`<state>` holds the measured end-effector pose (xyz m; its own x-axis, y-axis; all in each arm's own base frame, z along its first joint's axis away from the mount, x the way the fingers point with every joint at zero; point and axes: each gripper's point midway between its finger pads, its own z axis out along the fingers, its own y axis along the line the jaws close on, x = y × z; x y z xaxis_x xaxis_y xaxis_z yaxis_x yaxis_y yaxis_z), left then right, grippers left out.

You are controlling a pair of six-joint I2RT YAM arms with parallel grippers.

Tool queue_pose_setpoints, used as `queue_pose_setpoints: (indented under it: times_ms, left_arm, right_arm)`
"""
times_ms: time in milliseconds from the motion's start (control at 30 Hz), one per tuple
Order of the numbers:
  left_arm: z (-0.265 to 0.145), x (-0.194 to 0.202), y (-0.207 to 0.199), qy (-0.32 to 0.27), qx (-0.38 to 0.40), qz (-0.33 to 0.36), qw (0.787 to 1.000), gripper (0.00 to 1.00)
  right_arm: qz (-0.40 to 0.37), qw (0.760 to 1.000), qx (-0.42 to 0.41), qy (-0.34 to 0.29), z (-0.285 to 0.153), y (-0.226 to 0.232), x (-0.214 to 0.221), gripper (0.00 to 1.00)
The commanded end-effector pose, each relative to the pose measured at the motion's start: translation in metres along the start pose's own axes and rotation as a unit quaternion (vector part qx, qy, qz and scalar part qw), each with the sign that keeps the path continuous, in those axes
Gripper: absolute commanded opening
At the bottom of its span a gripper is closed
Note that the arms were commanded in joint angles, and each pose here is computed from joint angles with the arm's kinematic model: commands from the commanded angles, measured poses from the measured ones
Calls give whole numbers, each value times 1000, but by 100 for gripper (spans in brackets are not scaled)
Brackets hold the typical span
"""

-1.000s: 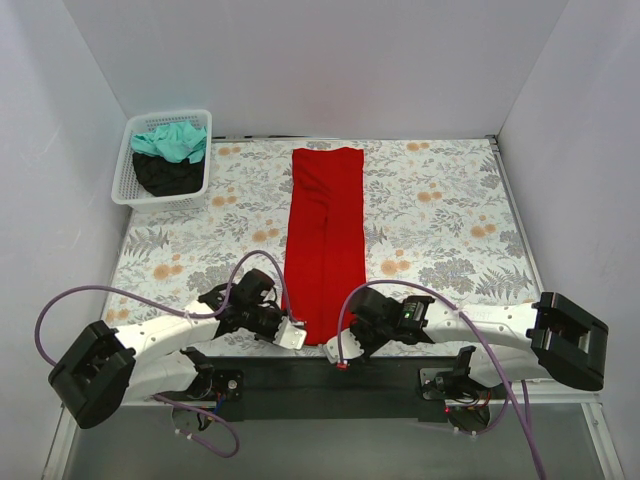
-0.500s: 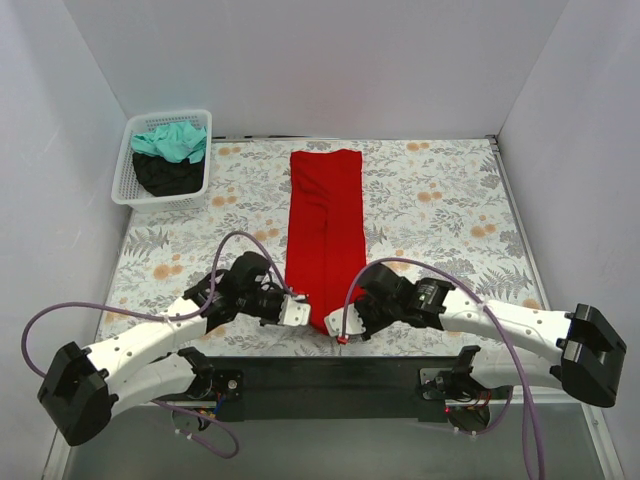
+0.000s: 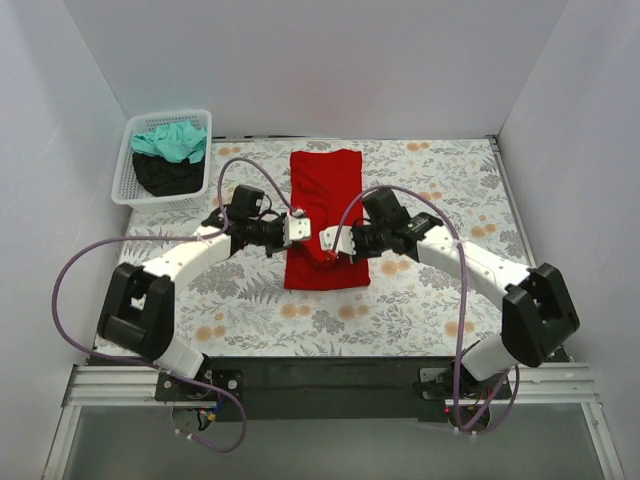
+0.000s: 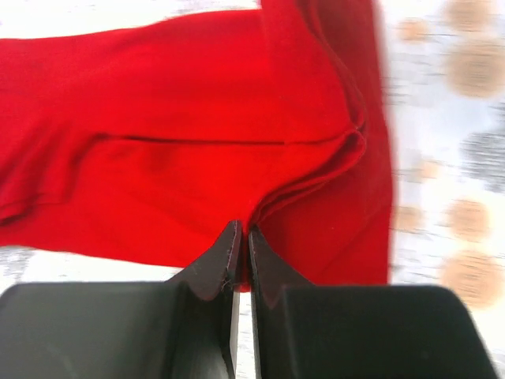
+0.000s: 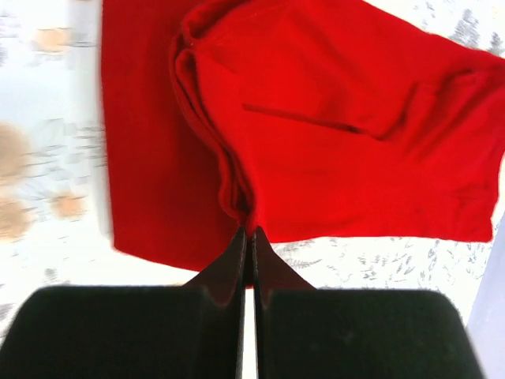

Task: Fold and stack the t-shirts
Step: Fold the tshirt

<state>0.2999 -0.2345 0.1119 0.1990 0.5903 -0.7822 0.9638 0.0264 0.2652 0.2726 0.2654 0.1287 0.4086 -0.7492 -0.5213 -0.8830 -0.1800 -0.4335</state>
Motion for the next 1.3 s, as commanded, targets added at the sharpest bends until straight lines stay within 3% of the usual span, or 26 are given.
queue_pose_setpoints:
  times_ms: [0, 133, 400, 1067, 1100, 1167, 1200, 1267]
  left_arm:
    - [-2, -9, 51, -36, -23, 21, 999, 0]
    - [3, -3, 105, -39, -45, 23, 998, 0]
    - [22, 31, 157, -32, -66, 24, 997, 0]
    - [46, 76, 180, -7, -85, 13, 996, 1]
    - [49, 81, 180, -4, -85, 1, 996, 6]
    - [46, 82, 189, 1, -98, -8, 995, 19]
    - [44, 81, 191, -1, -105, -28, 994, 30]
    - [32, 78, 206, -2, -131, -43, 990, 37]
  right_arm:
    - [-16, 999, 34, -26, 1, -52, -1, 1]
    - [-1, 999, 45, -21, 11, -84, 18, 1]
    - [16, 998, 62, -8, 34, -134, 55, 1]
    - [25, 997, 68, 0, 83, -162, 87, 1]
    - [31, 997, 72, 4, 83, -164, 90, 4]
    - [37, 996, 79, 19, 83, -167, 95, 23]
    - [40, 995, 85, 24, 80, -169, 96, 39]
    - [42, 993, 106, 30, 62, -181, 96, 50]
